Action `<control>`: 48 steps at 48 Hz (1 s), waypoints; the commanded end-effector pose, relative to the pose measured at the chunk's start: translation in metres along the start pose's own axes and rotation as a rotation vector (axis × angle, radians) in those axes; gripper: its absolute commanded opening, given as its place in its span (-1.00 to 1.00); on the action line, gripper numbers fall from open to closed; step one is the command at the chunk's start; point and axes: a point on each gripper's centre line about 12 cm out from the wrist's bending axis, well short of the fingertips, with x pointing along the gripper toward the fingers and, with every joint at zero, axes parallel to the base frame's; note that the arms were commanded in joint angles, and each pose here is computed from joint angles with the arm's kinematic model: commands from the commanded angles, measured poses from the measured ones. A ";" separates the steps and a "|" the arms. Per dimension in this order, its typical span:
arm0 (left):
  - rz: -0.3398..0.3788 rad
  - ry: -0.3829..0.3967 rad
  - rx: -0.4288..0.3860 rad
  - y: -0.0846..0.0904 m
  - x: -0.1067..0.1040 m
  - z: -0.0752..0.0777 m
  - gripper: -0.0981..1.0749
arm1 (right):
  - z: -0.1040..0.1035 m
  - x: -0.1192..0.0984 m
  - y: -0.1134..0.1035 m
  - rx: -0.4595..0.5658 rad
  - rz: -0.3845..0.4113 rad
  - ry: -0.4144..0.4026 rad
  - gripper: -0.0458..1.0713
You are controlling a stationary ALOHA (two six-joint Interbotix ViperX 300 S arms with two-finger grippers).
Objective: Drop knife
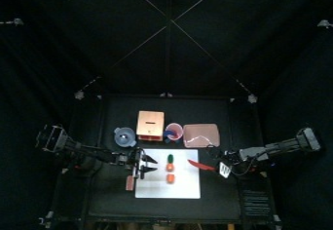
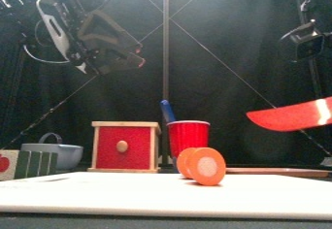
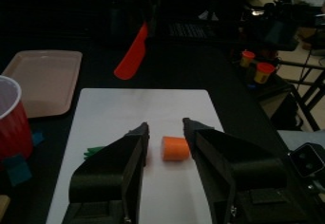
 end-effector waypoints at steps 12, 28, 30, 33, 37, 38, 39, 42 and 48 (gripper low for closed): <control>0.005 -0.028 0.000 0.002 0.000 0.008 0.45 | -0.002 0.002 -0.008 0.048 -0.033 0.032 -0.06; 0.019 -0.012 -0.005 0.006 -0.004 0.001 0.45 | 0.005 -0.002 -0.013 0.053 -0.064 0.005 0.94; 0.022 -0.008 -0.005 0.008 -0.004 0.000 0.45 | 0.008 -0.003 -0.012 0.043 -0.063 -0.010 0.95; 0.029 -0.006 -0.006 0.010 -0.005 -0.001 0.45 | 0.013 -0.005 -0.010 0.029 -0.057 -0.043 0.94; 0.037 0.003 -0.010 0.013 -0.006 -0.004 0.45 | 0.027 -0.007 -0.004 0.012 -0.013 -0.136 0.94; 0.042 0.004 -0.013 0.014 -0.006 -0.004 0.45 | 0.030 -0.007 -0.002 0.014 0.004 -0.162 0.94; 0.042 0.004 -0.013 0.014 -0.007 -0.005 0.45 | 0.034 -0.006 0.000 0.016 0.022 -0.188 0.94; 0.046 0.007 -0.015 0.015 -0.007 -0.005 0.45 | 0.045 -0.002 0.009 0.033 0.092 -0.265 0.94; 0.049 0.010 -0.019 0.016 -0.007 -0.007 0.45 | 0.068 0.007 0.024 0.098 0.177 -0.340 0.94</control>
